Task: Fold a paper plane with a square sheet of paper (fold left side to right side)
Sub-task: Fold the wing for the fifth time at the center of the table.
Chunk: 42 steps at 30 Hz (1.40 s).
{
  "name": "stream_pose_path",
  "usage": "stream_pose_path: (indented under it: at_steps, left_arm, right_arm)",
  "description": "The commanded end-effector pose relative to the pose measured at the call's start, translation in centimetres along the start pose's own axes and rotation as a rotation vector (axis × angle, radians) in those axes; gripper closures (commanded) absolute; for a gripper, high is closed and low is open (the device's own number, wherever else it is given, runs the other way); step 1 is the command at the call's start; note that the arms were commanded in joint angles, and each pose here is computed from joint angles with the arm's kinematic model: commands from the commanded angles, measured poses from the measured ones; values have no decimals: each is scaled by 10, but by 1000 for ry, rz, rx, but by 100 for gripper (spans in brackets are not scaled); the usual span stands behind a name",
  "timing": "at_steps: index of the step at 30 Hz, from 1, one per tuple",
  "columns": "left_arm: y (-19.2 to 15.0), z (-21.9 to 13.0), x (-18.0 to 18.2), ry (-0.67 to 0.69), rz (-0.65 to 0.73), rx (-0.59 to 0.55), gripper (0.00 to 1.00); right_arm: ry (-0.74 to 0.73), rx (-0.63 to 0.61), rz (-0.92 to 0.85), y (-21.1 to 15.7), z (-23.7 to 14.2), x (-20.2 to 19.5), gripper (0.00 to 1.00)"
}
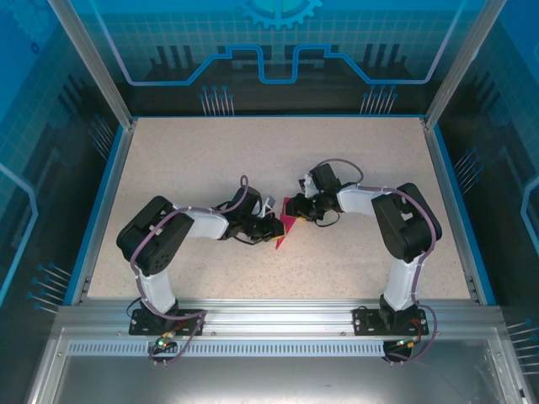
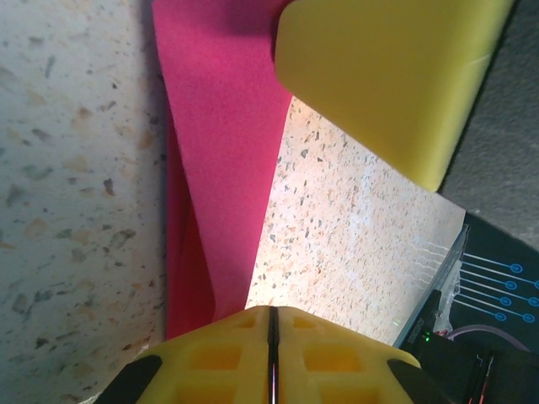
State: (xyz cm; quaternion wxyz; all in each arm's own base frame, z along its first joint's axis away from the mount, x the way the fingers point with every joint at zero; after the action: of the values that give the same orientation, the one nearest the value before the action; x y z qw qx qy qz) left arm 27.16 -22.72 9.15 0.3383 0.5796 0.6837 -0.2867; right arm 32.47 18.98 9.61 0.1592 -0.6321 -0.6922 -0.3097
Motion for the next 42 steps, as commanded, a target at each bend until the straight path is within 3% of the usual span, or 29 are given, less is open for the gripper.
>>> stream_pose_path:
  at_steps: [1, 22, 27, 35, 42]
  left_arm:
    - [-9, 5, 14, 46, -10, 45, 89]
    - [-25, 1, 34, 182, -10, 83, 95]
    - [-41, -2, 29, 183, 45, 127, 95]
    - [-64, -13, 46, 199, 3, 131, 95]
    - [-61, -25, 28, 153, 25, 98, 95]
  right_arm:
    - [-62, 63, 47, -16, 6, -13, 62]
    - [-75, 61, 46, -15, 3, -12, 62]
    - [-79, 64, 49, -15, 3, -13, 61]
    - [-78, 72, 51, -15, 6, -13, 61]
    - [-75, 76, 53, -15, 7, -14, 61]
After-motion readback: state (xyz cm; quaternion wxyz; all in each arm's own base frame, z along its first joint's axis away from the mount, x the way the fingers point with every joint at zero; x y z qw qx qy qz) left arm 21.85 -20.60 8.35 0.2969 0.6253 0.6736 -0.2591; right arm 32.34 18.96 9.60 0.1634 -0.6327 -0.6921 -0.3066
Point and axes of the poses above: each hand's point on the last joint's axis, 136 mm out from that joint toward the fingers, its own z axis out along the fingers, its own x axis along the line the jaws close on, y = z × x, the point moved 10 cm from there along -z, back along the fingers, and after that the axes turned 5 degrees about -z, right-handed, at the moved point
